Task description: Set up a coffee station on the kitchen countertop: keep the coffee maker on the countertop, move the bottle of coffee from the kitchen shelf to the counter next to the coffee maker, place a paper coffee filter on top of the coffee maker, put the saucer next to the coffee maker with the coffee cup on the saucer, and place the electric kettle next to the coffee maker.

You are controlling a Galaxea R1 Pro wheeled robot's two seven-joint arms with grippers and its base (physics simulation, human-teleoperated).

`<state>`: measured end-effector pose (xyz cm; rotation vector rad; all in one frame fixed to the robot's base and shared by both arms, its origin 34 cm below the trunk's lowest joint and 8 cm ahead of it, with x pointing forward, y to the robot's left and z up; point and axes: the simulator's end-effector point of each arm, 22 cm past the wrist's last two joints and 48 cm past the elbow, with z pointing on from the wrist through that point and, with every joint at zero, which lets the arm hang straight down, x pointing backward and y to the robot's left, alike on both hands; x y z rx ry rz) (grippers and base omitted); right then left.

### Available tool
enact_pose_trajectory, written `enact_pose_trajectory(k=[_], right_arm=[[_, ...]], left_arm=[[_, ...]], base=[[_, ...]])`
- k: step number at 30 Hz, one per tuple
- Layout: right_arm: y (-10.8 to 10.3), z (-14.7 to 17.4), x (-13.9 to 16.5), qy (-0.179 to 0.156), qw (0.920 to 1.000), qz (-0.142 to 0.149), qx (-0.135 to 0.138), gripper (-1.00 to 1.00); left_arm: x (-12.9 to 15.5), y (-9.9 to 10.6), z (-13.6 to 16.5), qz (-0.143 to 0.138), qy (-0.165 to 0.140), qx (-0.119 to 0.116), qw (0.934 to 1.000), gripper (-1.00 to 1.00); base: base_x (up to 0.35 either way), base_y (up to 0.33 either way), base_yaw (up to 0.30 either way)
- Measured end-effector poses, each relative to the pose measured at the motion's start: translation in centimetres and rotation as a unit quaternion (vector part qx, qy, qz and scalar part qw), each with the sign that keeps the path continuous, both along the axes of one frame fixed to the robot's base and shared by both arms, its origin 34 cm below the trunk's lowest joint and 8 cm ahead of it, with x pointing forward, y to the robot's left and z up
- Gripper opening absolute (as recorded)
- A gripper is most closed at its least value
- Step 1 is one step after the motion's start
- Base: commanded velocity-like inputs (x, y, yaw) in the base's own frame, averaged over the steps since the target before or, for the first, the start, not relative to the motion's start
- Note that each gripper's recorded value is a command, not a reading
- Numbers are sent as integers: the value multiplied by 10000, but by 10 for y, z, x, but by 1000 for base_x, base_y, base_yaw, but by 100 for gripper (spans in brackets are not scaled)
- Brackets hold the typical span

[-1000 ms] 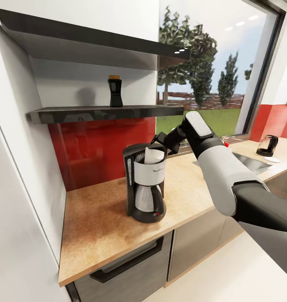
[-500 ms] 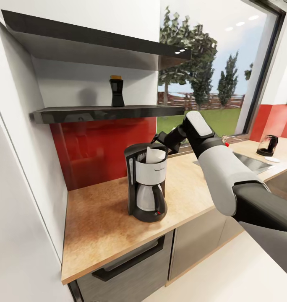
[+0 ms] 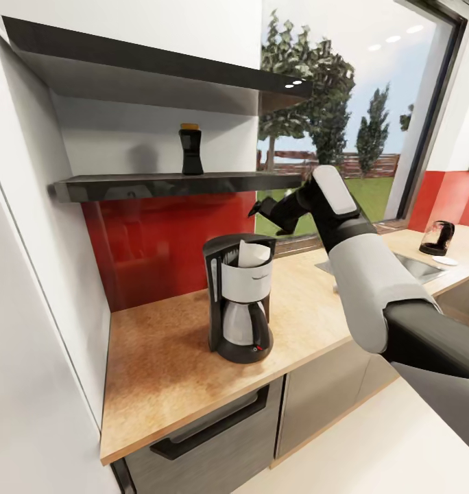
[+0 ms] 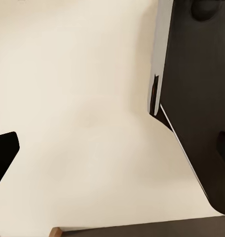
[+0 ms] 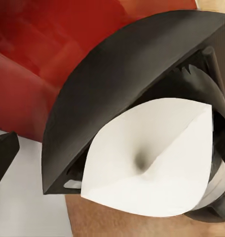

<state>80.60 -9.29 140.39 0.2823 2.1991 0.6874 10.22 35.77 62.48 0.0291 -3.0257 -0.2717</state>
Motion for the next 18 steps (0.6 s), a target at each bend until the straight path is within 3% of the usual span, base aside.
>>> enact_pose_trajectory(k=[18], right_arm=[[-8,17,0,-222,9997,-53,12,100]], left_arm=[[0,0,0,0,4,0,10000,100]], base=[[0,-233,0]])
